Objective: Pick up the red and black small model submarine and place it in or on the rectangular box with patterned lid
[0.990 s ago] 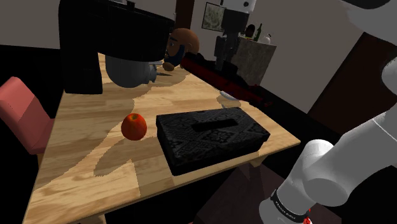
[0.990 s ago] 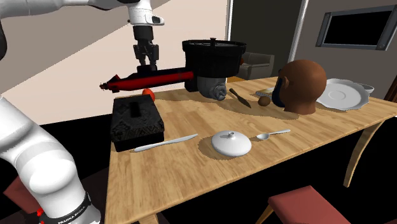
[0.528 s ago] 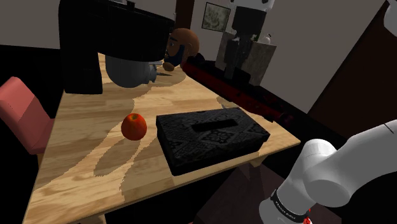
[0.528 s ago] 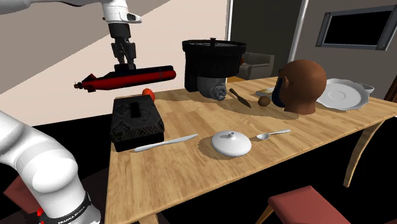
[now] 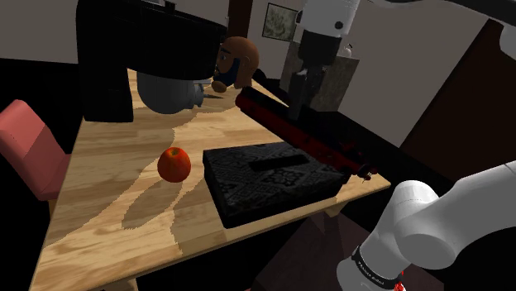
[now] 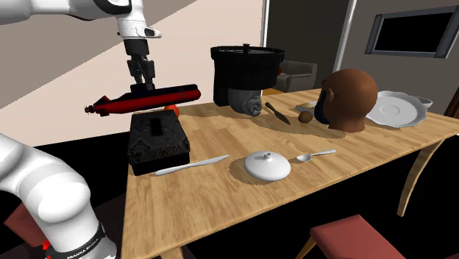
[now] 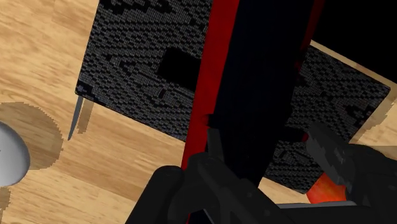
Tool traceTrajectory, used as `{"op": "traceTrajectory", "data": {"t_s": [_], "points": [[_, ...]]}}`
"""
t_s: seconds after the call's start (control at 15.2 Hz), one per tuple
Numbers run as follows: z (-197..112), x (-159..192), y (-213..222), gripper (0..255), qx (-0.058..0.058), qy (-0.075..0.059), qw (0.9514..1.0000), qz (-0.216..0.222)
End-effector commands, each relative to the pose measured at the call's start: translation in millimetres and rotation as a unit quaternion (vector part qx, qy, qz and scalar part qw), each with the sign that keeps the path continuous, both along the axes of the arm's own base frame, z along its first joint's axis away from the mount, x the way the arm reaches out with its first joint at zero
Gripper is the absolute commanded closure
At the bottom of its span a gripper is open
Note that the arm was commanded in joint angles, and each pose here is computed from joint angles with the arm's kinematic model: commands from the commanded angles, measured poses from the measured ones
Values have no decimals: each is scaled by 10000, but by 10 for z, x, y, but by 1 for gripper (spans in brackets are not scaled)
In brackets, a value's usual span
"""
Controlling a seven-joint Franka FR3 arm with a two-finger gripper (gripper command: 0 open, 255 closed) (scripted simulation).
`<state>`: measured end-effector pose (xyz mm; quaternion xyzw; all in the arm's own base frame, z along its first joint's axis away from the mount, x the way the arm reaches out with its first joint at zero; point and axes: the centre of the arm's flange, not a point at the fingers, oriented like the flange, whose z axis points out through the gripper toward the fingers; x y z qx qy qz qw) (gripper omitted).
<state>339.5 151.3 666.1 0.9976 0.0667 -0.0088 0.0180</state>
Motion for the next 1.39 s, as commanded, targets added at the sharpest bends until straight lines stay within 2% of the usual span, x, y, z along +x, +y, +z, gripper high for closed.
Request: {"op": "traceTrajectory", "data": {"t_s": [0.0,0.73,1.25,1.32], "points": [[-100,-10,-1,255,4,-14,10000,0],[-683,-10,-1,255,4,-14,10000,0],[-683,-10,-1,255,4,-14,10000,0],[-683,-10,0,0,4,-14,10000,0]]}}
